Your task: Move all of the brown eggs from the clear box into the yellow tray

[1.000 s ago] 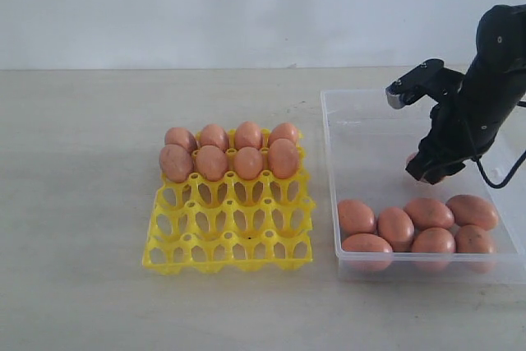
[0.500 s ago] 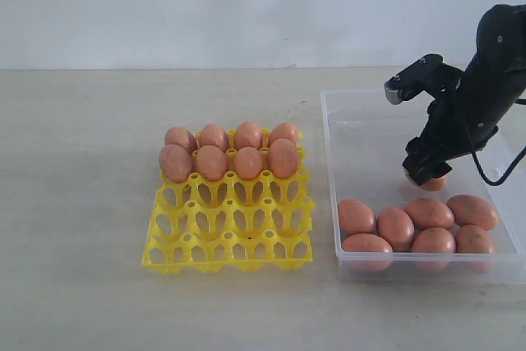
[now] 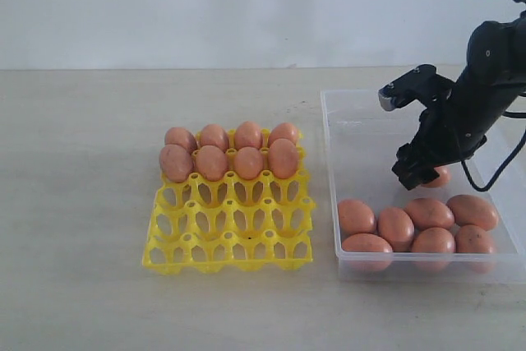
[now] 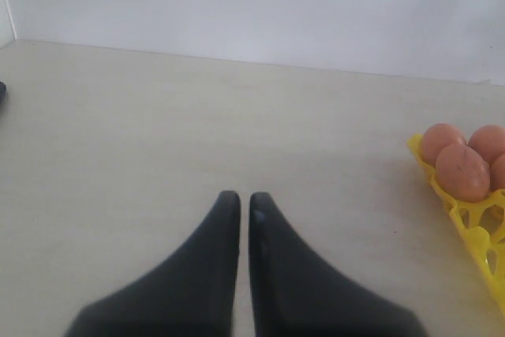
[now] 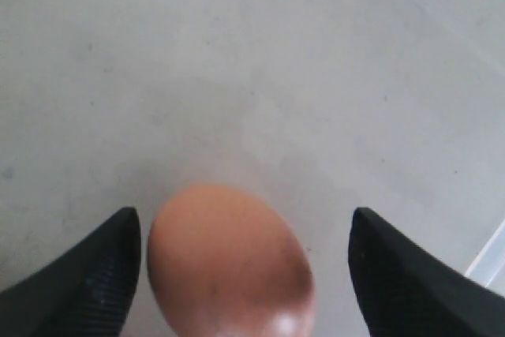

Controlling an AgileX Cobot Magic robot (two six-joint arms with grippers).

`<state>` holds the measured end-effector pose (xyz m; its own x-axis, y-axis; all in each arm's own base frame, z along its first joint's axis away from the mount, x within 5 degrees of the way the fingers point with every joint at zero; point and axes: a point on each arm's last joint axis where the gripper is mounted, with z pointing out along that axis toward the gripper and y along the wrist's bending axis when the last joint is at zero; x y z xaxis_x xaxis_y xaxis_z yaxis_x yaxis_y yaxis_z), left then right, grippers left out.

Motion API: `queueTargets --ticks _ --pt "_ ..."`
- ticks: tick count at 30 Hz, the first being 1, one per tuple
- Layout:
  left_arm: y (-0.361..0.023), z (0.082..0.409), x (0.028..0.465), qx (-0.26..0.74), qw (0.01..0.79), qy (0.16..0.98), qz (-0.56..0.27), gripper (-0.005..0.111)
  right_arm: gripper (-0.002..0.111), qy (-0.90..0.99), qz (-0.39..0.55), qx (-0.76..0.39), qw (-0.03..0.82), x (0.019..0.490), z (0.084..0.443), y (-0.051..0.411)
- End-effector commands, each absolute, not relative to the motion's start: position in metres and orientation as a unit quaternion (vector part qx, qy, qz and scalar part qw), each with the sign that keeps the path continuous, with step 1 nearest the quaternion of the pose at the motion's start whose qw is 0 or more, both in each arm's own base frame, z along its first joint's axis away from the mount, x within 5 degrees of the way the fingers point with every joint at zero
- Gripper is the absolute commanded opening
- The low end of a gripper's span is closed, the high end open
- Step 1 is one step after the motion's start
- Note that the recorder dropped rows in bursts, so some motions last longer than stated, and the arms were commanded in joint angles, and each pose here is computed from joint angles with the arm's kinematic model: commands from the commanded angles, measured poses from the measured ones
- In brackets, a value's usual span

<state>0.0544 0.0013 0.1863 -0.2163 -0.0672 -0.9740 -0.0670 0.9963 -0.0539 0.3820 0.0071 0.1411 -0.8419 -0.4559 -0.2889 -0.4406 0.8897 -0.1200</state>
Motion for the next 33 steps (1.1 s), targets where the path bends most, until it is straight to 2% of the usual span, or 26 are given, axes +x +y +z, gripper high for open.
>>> queueTargets --ticks 1,3,8,16,18,19,20,21,22,28,33 --pt "0.001 0.185 0.054 -0.043 0.625 0.78 0.002 0.004 0.064 0.958 -0.024 -0.23 0.17 0.384 0.142 0.006" --pt "0.001 0.185 0.054 -0.043 0.625 0.78 0.002 0.004 0.058 0.958 -0.023 -0.23 0.168 0.383 0.142 0.006" --pt "0.001 0.185 0.054 -0.043 0.625 0.78 0.002 0.004 0.034 0.961 -0.02 -0.224 0.16 0.382 0.141 0.006" --pt "0.001 0.185 0.054 -0.043 0.625 0.78 0.002 0.004 0.032 0.963 -0.018 -0.218 0.159 0.382 0.141 0.006" --pt "0.001 0.185 0.054 -0.043 0.625 0.78 0.002 0.004 0.029 0.962 -0.019 -0.216 0.163 0.382 0.142 0.006" --pt "0.001 0.185 0.054 -0.043 0.625 0.78 0.002 0.004 0.024 0.963 -0.019 -0.211 0.166 0.383 0.142 0.006" --pt "0.001 0.185 0.054 -0.043 0.625 0.78 0.002 0.004 0.011 0.966 -0.017 -0.195 0.17 0.384 0.142 0.006" --pt "0.001 0.185 0.054 -0.043 0.625 0.78 0.002 0.004 0.004 0.967 -0.015 -0.187 0.172 0.384 0.142 0.007" --pt "0.001 0.185 0.054 -0.043 0.625 0.78 0.002 0.004 0.0 0.968 -0.009 -0.18 0.174 0.384 0.142 0.007" --pt "0.001 0.185 0.054 -0.043 0.625 0.78 0.002 0.004 0.0 0.965 0.002 -0.162 0.205 0.388 0.149 0.01" --pt "0.001 0.185 0.054 -0.043 0.625 0.78 0.002 0.004 0.0 0.95 -0.007 -0.155 0.27 0.388 0.185 0.01"
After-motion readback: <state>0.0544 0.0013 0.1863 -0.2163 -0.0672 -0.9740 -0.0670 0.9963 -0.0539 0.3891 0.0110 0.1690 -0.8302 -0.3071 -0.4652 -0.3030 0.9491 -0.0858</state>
